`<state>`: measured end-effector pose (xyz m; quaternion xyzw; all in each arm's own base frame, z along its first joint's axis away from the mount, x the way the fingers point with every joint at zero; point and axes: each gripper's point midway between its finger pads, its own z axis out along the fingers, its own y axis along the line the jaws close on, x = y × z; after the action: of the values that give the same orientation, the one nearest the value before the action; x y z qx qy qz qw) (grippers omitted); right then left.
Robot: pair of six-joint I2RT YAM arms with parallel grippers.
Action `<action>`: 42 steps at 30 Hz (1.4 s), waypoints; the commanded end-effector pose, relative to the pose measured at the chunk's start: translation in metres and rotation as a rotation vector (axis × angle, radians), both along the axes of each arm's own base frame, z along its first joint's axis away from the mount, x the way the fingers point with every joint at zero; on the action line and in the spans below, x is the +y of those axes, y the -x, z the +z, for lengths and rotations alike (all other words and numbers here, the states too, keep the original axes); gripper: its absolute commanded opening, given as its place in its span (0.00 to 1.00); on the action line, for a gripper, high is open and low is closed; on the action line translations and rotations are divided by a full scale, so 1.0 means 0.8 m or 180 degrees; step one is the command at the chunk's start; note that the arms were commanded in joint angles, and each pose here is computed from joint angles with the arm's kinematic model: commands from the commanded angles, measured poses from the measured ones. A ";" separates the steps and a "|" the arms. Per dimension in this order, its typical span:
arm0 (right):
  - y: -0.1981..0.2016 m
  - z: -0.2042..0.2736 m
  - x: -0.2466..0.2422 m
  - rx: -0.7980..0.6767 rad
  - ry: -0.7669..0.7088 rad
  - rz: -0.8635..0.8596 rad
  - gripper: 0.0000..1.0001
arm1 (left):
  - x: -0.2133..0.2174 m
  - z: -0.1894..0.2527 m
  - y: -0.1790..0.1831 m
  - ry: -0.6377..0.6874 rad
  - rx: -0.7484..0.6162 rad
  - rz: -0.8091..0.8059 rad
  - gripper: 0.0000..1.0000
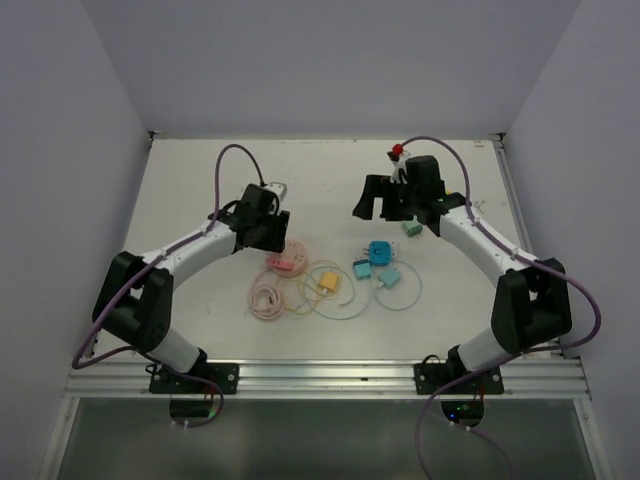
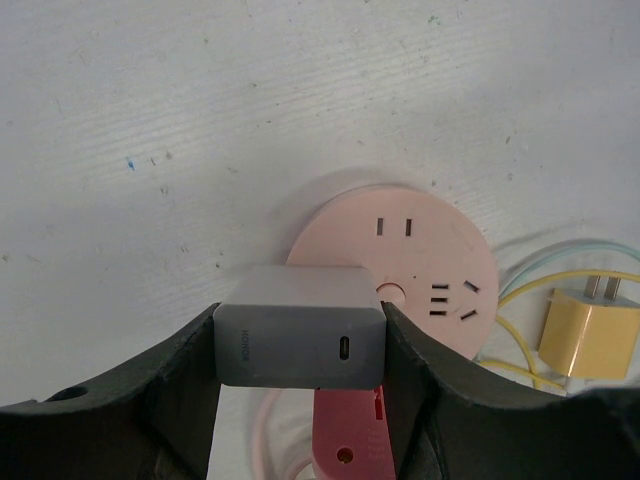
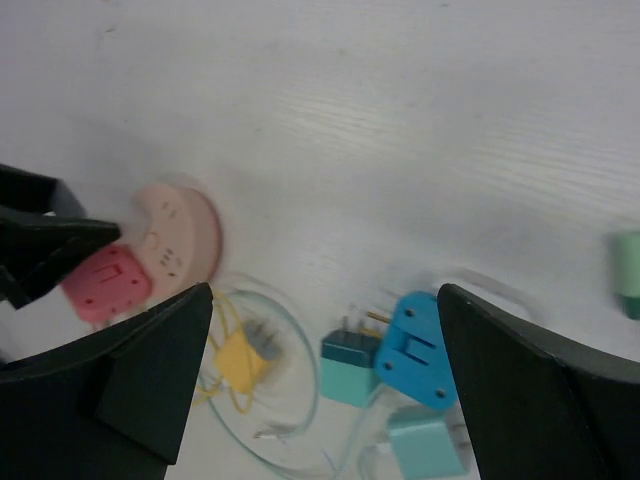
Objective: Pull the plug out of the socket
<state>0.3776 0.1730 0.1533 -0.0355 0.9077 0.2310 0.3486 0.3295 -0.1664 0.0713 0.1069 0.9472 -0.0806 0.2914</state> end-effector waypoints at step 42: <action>0.092 -0.026 0.243 0.0489 -0.1509 0.0659 0.14 | -0.036 0.190 0.009 0.1629 -0.1778 -0.0074 0.00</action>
<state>0.3047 0.3606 0.1307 -0.0194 0.8497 0.4686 0.2408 0.3080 -0.1785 0.1545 0.0669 0.8540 -0.2213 0.4661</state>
